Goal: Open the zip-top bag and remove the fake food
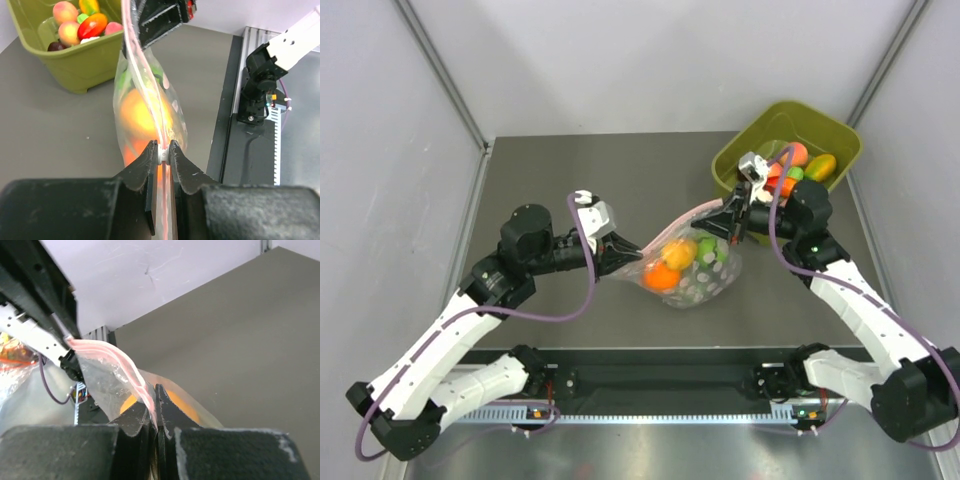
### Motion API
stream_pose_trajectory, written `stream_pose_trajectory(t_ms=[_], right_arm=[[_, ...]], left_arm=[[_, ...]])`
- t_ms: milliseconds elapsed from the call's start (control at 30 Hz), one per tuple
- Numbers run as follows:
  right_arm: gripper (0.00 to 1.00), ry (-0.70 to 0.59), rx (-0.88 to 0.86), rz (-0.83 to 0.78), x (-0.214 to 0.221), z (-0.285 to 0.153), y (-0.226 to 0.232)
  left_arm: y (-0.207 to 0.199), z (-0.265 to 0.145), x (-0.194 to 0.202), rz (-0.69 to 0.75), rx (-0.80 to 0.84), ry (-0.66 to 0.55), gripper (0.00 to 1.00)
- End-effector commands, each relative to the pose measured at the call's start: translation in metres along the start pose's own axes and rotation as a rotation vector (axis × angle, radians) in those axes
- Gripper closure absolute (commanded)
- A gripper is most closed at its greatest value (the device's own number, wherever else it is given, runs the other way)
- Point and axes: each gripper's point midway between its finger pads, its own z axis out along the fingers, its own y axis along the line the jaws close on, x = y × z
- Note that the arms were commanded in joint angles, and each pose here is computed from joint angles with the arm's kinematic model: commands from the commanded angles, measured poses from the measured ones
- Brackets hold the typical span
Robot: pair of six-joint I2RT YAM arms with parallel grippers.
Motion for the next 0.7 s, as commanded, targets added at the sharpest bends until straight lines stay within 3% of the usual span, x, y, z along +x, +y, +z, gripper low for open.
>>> stream_pose_trajectory(t_ms=[0, 667], right_arm=[[1.00, -0.106, 0.079, -0.075, -0.042, 0.001, -0.021], [1.00, -0.119, 0.197, -0.027, -0.051, 0.019, -0.087]], left_arm=[[-0.002, -0.011, -0.003, 0.027, -0.026, -0.020, 1.00], [-0.001, -0.031, -0.005, 0.059, -0.101, -0.048, 1.00]])
